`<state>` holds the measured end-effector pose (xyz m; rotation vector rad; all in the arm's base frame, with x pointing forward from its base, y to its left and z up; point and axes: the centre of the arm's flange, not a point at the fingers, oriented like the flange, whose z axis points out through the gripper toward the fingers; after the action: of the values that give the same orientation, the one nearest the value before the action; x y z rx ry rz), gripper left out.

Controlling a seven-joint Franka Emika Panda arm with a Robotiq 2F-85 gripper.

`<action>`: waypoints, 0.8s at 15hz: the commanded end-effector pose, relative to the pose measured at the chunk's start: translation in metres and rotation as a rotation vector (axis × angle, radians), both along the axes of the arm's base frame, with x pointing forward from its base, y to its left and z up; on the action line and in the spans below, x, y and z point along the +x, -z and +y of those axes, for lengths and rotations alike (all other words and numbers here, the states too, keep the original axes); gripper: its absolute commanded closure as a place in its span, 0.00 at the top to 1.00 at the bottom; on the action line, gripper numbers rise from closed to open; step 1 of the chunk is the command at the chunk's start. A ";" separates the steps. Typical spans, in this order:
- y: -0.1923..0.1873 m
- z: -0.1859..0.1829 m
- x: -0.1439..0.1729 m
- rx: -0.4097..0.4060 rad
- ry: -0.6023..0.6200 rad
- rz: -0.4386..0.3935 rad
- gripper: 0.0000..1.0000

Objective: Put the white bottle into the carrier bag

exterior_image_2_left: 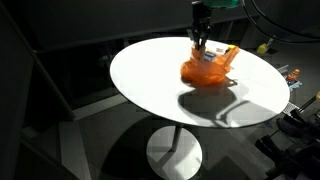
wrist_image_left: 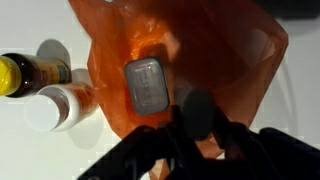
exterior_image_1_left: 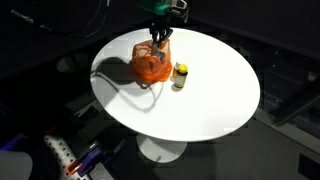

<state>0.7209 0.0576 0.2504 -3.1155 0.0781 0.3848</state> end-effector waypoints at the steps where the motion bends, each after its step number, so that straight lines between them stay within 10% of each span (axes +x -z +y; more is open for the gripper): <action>1: -0.004 0.001 0.016 0.000 -0.025 0.012 0.10; 10: 0.007 0.002 0.016 0.004 -0.033 0.042 0.20; 11: 0.007 0.003 0.015 0.005 -0.035 0.045 0.51; 12: 0.004 0.003 0.014 0.007 -0.038 0.047 0.60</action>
<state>0.7249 0.0591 0.2387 -3.1105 0.0634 0.4414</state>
